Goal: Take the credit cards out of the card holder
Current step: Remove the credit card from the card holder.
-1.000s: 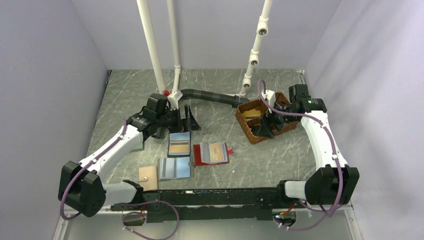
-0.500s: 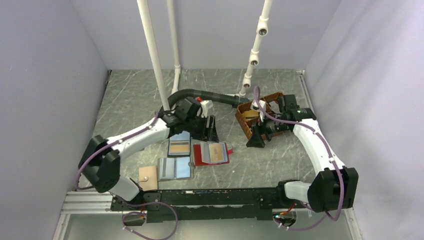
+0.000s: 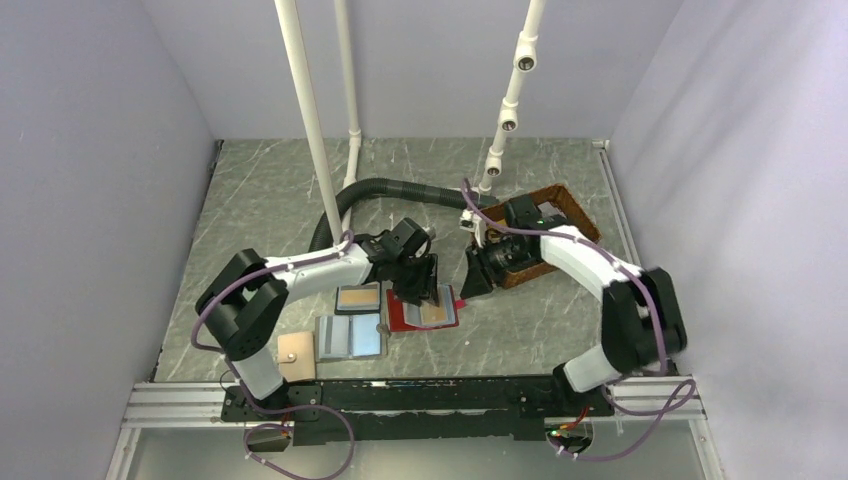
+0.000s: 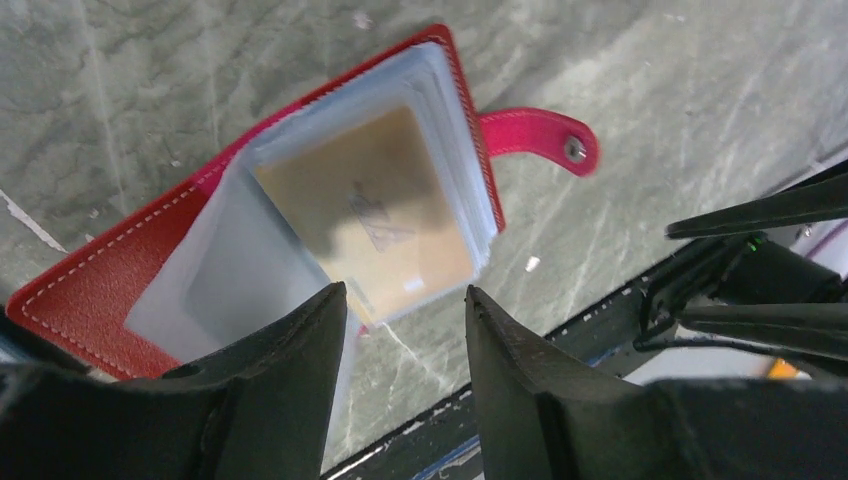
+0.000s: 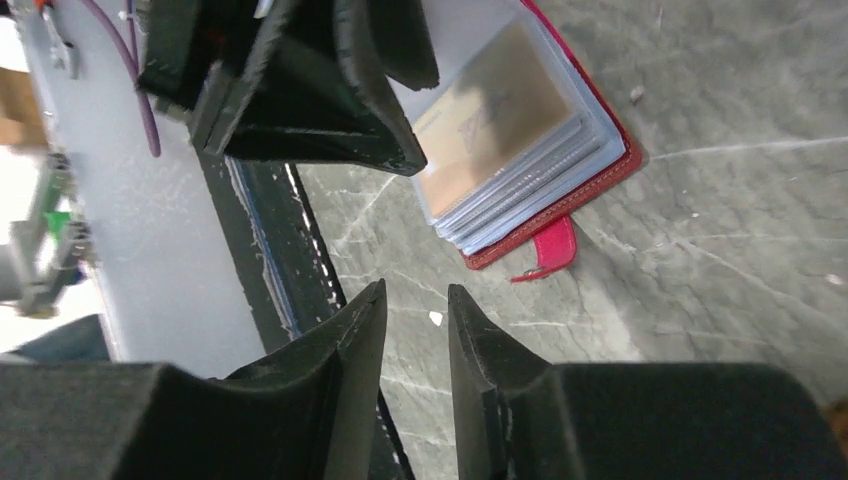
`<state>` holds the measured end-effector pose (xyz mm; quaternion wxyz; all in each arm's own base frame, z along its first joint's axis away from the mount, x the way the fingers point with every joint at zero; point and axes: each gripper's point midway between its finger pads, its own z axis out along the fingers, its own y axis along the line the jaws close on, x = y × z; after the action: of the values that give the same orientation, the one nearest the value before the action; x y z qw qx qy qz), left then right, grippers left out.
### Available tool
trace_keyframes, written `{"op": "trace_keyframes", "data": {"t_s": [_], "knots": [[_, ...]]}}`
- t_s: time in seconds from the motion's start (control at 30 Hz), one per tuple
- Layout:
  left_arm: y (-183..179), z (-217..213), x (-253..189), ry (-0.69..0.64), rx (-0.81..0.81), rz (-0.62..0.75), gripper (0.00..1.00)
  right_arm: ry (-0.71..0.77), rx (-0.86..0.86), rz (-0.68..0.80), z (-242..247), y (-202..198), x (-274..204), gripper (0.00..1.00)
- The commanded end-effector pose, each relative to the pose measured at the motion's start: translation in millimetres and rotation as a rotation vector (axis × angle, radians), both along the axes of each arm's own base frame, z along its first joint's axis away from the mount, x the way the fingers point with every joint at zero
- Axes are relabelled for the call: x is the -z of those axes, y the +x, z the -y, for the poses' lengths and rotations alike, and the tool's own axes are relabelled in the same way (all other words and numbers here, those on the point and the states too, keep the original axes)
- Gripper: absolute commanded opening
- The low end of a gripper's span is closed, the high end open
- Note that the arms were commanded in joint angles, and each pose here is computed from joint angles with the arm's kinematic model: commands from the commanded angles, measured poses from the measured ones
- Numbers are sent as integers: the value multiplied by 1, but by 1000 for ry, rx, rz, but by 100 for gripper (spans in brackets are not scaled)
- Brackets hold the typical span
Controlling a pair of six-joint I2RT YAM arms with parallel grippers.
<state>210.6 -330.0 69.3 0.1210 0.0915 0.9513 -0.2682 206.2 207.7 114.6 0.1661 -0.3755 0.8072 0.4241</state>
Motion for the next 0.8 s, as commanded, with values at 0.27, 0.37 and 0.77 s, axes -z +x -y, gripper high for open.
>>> {"op": "trace_keyframes", "data": {"t_s": [0.27, 0.37, 0.77], "knots": [[2, -9, 23, 2, -117, -35, 63, -3, 114, -344, -44, 17, 38, 28], [0, -10, 28, -4, -125, -37, 63, -21, 130, -387, -48, 17, 45, 28], [-5, -6, 25, -73, -103, -34, 50, -102, 153, -441, -50, 17, 67, 31]]}}
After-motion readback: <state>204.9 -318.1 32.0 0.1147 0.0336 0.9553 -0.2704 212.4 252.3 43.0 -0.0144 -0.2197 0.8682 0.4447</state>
